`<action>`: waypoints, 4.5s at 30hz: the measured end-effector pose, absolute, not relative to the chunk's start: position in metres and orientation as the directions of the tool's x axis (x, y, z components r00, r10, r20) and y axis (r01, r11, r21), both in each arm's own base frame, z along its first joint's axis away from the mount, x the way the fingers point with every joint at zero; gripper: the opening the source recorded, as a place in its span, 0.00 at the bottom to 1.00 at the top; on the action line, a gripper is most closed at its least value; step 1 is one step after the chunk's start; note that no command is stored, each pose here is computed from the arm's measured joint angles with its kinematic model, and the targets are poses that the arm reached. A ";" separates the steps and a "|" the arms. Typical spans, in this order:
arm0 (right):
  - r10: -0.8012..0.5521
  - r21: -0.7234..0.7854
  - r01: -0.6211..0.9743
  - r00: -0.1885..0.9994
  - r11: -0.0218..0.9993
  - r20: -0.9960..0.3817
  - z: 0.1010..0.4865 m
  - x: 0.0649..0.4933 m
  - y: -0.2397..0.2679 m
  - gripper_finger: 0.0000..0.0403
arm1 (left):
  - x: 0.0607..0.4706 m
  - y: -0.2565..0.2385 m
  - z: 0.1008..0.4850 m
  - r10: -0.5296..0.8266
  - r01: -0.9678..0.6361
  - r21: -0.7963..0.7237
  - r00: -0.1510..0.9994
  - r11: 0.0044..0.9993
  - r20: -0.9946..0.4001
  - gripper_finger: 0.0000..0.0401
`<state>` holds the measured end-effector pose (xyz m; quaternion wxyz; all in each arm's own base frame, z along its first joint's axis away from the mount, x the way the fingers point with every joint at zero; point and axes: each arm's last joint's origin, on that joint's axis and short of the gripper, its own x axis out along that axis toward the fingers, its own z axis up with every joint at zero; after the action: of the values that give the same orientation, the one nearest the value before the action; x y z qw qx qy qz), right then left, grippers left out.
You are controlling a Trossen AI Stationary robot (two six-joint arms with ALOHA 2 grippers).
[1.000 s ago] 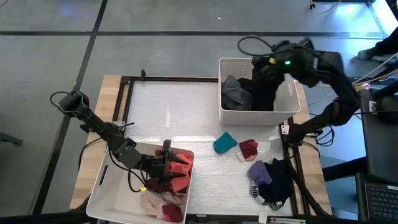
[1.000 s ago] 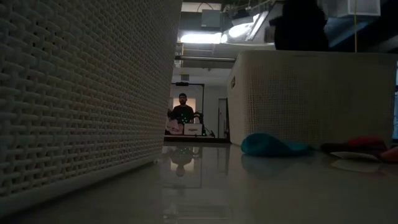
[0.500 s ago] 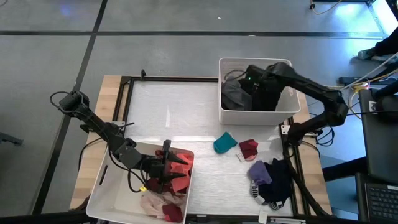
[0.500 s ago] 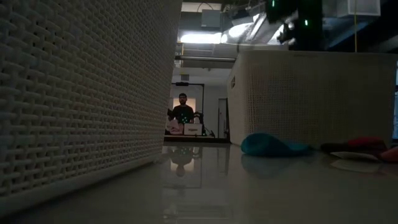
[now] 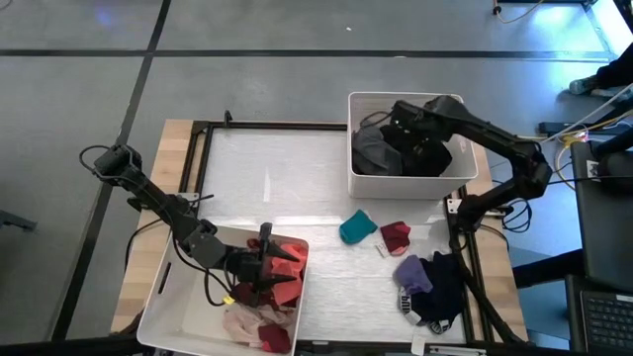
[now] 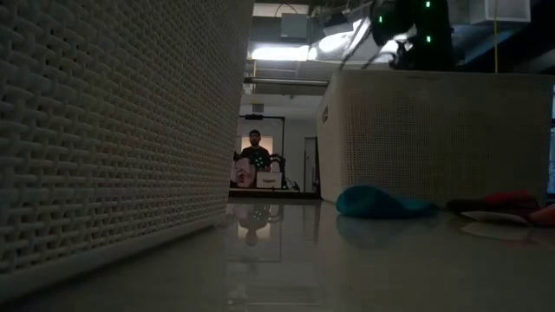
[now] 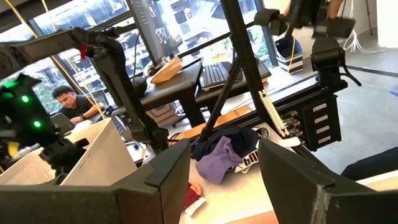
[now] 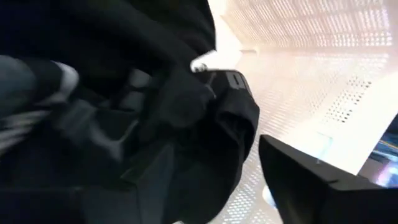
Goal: Sort clothes
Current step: Put the black boxer into the top white bin, then put the red sock into the bottom white bin
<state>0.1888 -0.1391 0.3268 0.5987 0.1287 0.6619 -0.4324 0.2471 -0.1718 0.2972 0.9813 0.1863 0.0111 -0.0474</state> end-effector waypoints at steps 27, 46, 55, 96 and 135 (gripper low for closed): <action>-0.142 -0.019 0.296 0.399 0.955 -0.906 0.377 0.222 0.068 0.66 | 0.247 -0.172 0.297 -0.089 0.099 0.349 0.995 0.932 -0.043 0.45; -0.086 -0.052 0.148 0.241 0.988 -0.967 0.201 0.204 0.105 0.66 | 0.247 -0.172 0.297 -0.088 0.097 0.348 0.995 0.932 -0.042 0.45; -0.087 -0.040 0.158 0.305 0.987 -0.948 0.155 0.193 0.097 0.66 | 0.249 -0.169 0.297 -0.077 0.087 0.348 0.996 0.933 -0.041 0.45; 0.066 0.037 -0.056 0.751 0.998 -0.658 0.306 0.259 0.131 0.04 | 0.218 -0.181 0.314 -0.044 0.045 0.301 0.999 0.953 -0.012 0.45; 0.340 0.014 -0.340 0.940 0.940 -0.005 0.299 0.430 0.167 0.48 | 0.177 -0.155 0.358 0.190 -0.206 0.188 0.977 0.960 0.100 0.45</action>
<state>0.4299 0.1672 0.2987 0.9850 0.0067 0.0035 0.1726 0.1772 -0.1553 0.3583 0.9892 0.0990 -0.0403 0.1003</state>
